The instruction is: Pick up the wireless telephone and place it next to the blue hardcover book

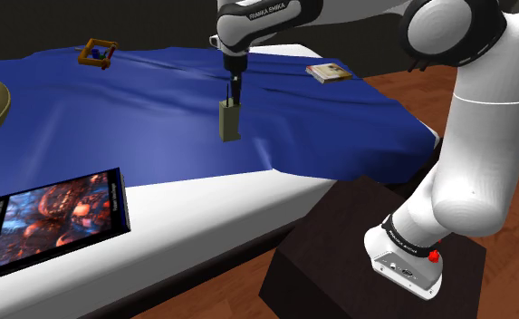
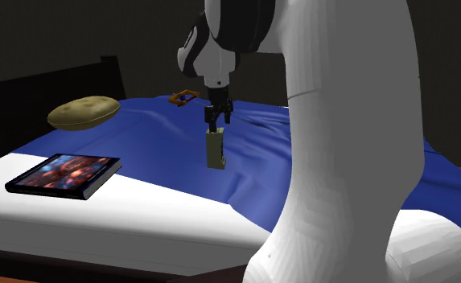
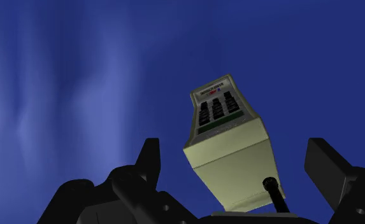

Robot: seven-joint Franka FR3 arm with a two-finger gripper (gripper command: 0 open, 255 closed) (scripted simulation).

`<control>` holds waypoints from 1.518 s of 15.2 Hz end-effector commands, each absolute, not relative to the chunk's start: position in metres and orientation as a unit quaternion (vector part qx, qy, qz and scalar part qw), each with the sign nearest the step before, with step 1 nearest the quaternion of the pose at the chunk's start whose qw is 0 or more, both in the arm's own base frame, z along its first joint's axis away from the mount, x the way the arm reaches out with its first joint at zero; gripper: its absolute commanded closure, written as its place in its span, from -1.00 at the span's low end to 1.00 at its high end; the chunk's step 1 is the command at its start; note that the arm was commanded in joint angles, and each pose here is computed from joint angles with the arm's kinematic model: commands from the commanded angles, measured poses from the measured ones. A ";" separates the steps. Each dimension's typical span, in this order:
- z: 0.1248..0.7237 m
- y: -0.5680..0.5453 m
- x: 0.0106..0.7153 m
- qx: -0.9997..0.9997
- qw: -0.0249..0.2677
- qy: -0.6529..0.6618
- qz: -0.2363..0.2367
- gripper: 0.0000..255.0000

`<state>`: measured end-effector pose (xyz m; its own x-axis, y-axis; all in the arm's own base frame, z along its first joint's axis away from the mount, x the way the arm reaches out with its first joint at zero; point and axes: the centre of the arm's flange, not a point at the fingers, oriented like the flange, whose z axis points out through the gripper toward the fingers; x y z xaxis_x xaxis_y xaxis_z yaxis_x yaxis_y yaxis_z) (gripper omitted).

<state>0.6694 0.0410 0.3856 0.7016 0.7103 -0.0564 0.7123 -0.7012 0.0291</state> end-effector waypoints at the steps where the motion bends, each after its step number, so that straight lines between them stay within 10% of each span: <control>1: 0.376 0.041 0.670 0.921 0.025 0.388 -0.020 -1.00; 13: 0.357 0.040 0.670 0.921 0.025 0.388 -0.020 -1.00; 14: 0.357 0.040 0.670 0.921 0.025 0.388 -0.020 1.00; 23: 0.357 0.040 0.670 0.921 0.025 0.388 -0.020 1.00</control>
<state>0.6698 0.0402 0.3572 0.6985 0.7134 -0.0559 0.7154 -0.6981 0.0298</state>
